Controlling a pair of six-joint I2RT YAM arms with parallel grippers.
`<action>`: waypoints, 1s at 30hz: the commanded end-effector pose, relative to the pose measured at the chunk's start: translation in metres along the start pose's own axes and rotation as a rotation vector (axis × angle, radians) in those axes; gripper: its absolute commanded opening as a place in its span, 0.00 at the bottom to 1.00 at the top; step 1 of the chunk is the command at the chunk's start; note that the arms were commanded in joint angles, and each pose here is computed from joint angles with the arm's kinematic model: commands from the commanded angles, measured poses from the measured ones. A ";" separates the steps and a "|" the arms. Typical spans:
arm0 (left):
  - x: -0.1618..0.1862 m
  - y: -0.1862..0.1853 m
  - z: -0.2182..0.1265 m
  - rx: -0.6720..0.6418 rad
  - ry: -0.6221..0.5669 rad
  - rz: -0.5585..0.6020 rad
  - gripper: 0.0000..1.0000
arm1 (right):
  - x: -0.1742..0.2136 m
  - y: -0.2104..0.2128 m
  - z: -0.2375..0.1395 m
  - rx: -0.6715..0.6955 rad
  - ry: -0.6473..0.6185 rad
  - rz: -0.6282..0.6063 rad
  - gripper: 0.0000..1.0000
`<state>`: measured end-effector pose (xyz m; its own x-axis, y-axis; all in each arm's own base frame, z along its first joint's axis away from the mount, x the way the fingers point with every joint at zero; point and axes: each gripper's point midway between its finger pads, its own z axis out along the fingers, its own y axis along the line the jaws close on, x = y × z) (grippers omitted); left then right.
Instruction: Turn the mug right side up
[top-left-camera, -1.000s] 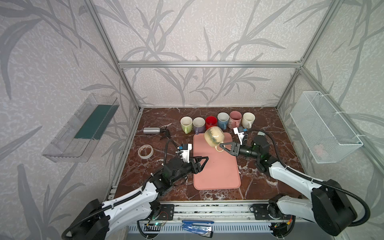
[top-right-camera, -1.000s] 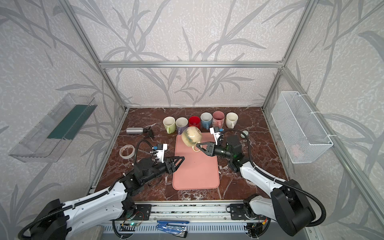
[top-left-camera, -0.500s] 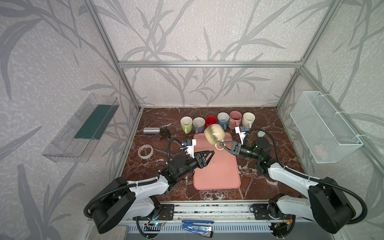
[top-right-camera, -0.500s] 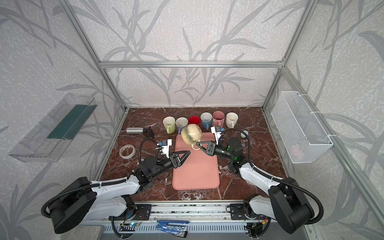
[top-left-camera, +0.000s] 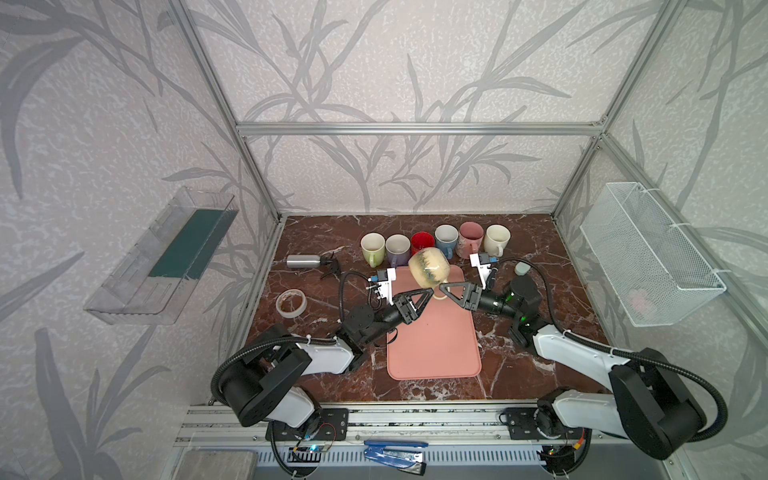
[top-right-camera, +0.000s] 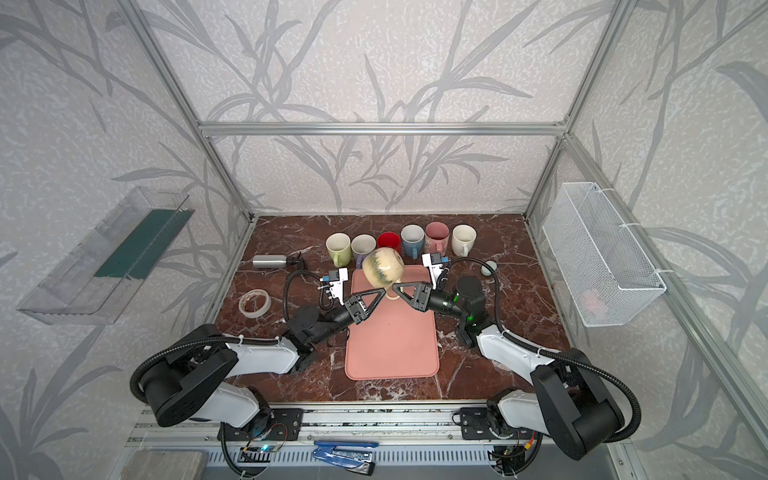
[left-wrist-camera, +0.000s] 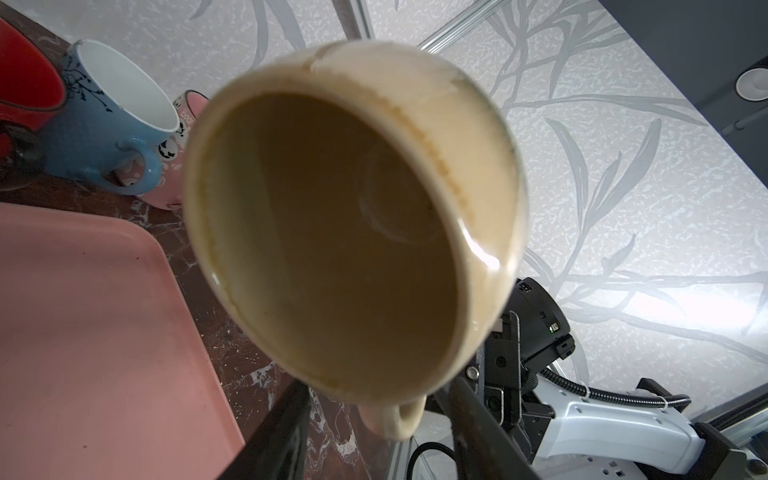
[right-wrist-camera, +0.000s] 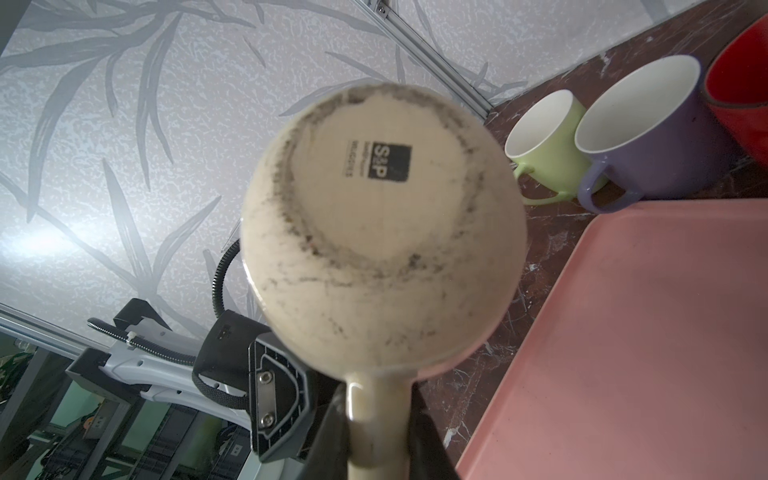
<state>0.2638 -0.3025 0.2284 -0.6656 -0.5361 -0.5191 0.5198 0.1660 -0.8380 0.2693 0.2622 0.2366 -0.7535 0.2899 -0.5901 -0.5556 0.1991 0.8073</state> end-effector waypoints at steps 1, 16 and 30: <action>-0.010 -0.019 0.007 0.082 -0.019 0.001 0.52 | -0.019 0.034 -0.002 -0.113 -0.066 -0.134 0.00; -0.012 -0.026 0.019 0.114 -0.003 -0.013 0.36 | -0.020 0.034 0.002 -0.163 -0.075 -0.100 0.00; -0.014 -0.031 0.028 0.135 0.009 -0.020 0.28 | -0.013 0.034 0.007 -0.166 -0.057 -0.097 0.00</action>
<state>0.2726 -0.3211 0.2358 -0.7080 -0.5091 -0.4894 0.5128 0.1059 -0.8520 0.2757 0.2669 0.2413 -0.7500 0.3285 -0.5742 -0.5613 0.1434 0.8151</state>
